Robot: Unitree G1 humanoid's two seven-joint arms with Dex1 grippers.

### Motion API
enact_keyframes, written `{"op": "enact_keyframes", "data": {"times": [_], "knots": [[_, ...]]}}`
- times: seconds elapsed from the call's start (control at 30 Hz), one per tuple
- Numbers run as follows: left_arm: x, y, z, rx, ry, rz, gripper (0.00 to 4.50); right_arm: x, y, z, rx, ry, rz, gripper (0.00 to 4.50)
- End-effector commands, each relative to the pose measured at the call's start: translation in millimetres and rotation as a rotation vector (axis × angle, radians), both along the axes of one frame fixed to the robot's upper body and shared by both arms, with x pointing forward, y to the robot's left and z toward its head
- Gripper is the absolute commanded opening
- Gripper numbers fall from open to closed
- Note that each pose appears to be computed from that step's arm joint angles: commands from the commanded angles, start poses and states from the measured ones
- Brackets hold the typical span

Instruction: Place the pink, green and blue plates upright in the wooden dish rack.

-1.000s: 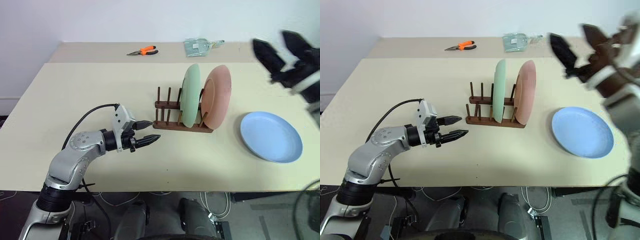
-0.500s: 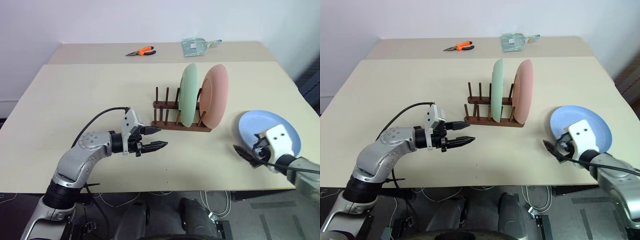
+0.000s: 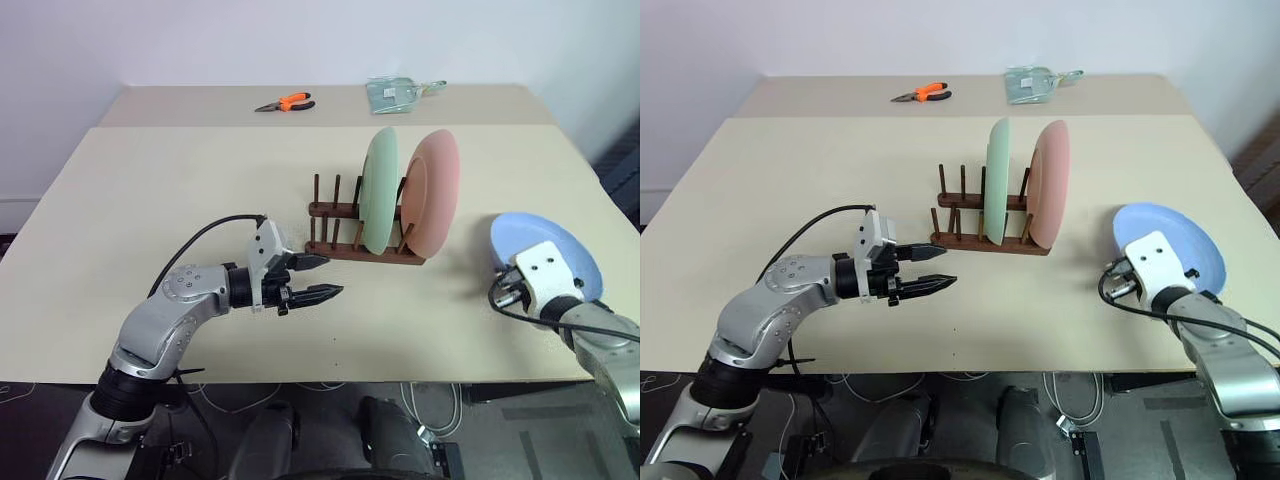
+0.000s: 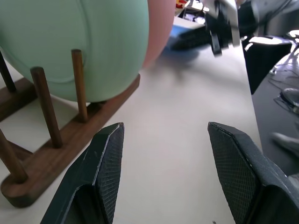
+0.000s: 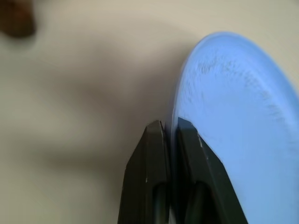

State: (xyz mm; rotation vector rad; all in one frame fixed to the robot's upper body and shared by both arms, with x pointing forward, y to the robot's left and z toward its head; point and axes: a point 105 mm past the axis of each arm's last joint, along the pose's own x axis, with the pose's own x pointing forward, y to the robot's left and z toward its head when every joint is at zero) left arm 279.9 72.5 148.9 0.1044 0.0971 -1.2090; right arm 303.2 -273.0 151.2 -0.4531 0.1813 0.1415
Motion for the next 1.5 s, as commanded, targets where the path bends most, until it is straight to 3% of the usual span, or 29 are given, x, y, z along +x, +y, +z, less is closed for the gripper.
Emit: {"op": "enact_keyframes", "data": {"times": [0.03,0.1,0.17,0.33,0.4,0.53,0.73,1.13,1.5], "knots": [[17,19,14,-0.028,-0.062,0.112,2.94,1,21,103,0.147,-0.374,0.092,0.05],[26,36,14,-0.023,-0.075,0.19,2.94,-6,39,163,0.383,-0.565,0.197,0.05],[34,56,11,0.005,-0.094,0.264,2.94,-25,69,214,0.621,-0.677,0.416,0.05],[41,84,1,0.054,-0.13,0.36,2.94,-55,129,255,0.969,-0.624,0.78,0.05],[43,94,2,0.036,-0.14,0.396,2.94,-53,151,253,1.111,-0.521,0.835,0.05],[42,106,0,0.028,-0.154,0.423,2.94,-31,186,229,1.316,-0.287,0.776,0.05],[38,112,-5,0.03,-0.155,0.435,2.94,-8,214,201,1.451,-0.06,0.647,0.05],[36,104,-8,0.032,-0.14,0.419,2.94,7,228,169,1.514,0.117,0.494,0.05],[36,100,-10,0.037,-0.131,0.411,2.94,39,230,141,1.503,0.199,0.329,0.05]]}}
